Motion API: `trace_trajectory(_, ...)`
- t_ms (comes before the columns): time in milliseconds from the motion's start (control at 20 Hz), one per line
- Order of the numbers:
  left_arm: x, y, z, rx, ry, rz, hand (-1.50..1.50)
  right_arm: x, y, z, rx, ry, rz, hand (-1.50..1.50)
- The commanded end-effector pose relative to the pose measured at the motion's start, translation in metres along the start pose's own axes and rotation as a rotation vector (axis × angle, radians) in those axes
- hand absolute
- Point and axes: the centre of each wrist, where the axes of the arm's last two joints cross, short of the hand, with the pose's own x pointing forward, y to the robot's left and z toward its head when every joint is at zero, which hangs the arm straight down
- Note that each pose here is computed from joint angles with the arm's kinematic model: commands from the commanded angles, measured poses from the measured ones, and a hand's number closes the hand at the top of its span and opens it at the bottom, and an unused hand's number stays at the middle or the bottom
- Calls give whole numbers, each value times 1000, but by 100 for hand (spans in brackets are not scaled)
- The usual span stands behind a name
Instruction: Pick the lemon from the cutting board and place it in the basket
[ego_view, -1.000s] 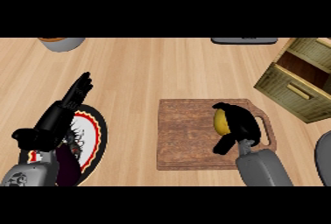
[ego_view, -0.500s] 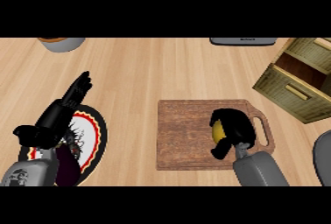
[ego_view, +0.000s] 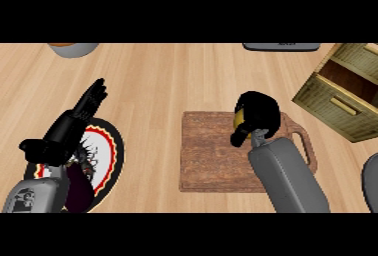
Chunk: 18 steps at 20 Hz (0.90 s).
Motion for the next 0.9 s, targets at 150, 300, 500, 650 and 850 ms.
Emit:
trace_trajectory(150, 5, 5, 8, -12, -7, 9, 0, 40, -29, -1, -107, 30, -176, 150)
trace_trajectory(300, 17, 2, -1, -3, 11, 12, 0, 43, -56, 9, -166, -14, -375, 150)
trace_trajectory(500, 5, -1, -1, 1, 4, 5, 0, 61, -105, 49, -384, -162, -587, 150)
trace_trajectory(650, 2, -10, 11, -8, 5, 12, 0, 62, -109, 76, -489, -198, -655, 150)
trace_trajectory(850, 1, 14, -4, 13, 6, 10, 0, 71, -153, 100, -549, -167, -701, 150)
